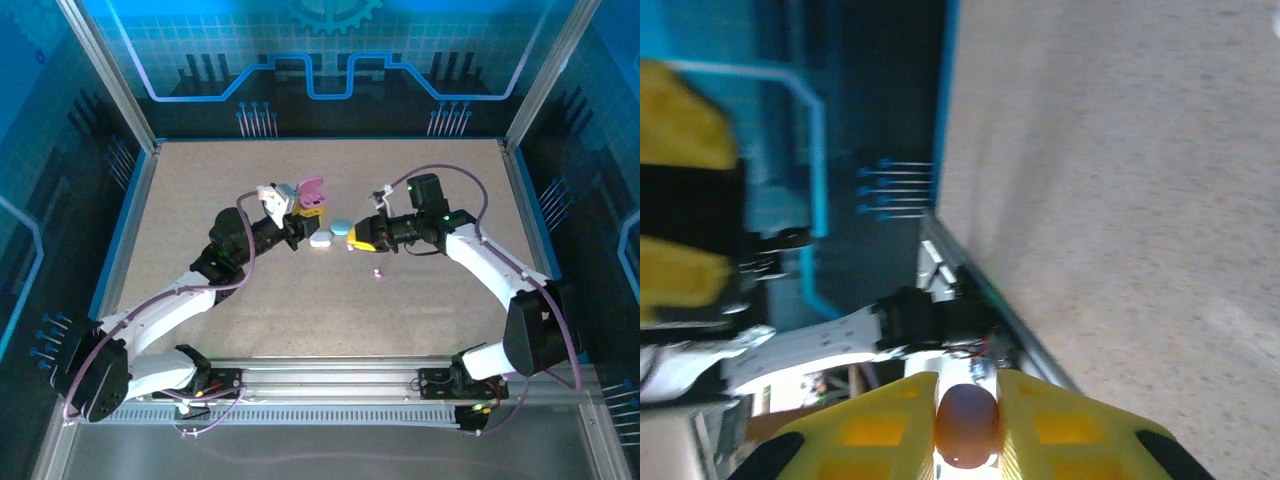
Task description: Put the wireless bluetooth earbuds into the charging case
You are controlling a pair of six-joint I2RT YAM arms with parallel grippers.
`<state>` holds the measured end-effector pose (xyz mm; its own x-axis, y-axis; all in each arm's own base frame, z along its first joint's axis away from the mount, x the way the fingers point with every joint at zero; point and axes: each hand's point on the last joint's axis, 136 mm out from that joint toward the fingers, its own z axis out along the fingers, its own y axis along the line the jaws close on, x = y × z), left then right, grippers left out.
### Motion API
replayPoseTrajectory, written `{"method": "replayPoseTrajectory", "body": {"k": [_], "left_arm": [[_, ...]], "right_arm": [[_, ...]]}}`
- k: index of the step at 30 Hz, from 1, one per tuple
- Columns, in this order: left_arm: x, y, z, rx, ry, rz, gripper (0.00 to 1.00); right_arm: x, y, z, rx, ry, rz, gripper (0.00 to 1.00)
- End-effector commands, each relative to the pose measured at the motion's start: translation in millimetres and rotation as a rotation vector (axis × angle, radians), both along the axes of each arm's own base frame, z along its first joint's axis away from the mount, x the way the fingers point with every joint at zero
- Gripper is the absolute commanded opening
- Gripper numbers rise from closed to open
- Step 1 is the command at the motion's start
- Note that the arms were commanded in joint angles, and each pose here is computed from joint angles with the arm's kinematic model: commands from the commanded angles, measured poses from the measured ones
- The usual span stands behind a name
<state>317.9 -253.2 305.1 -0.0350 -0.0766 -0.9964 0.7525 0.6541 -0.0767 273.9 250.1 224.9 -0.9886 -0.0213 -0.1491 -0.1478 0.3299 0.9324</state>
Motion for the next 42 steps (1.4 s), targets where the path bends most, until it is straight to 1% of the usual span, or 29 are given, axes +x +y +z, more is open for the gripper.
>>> {"method": "replayPoseTrajectory", "body": {"k": [1,5,10,17,19,23,31,42], "left_arm": [[-4,-10,7,-0.01,-0.023,-0.076,0.31],[-5,-14,2,-0.002,-0.017,-0.103,0.31],[-6,-20,-8,0.027,-0.015,-0.136,0.31],[-16,-35,-14,0.038,-0.019,-0.242,0.31],[-18,-38,-13,0.039,-0.024,-0.256,0.31],[-16,-39,-13,0.039,-0.026,-0.254,0.31],[-8,-39,-16,0.035,-0.014,-0.22,0.31],[4,-44,-23,0.02,-0.005,-0.188,0.31]], "right_arm": [[-10,2,54,0.199,-0.044,0.153,0.22],[-12,2,77,0.244,-0.068,0.199,0.22],[-13,2,98,0.265,-0.089,0.213,0.23],[-12,2,119,0.266,-0.118,0.199,0.23],[-8,3,120,0.257,-0.102,0.178,0.23],[10,3,108,0.212,-0.02,0.069,0.23],[31,6,92,0.253,0.099,-0.066,0.24],[30,18,92,0.254,0.104,-0.061,0.25]]}}
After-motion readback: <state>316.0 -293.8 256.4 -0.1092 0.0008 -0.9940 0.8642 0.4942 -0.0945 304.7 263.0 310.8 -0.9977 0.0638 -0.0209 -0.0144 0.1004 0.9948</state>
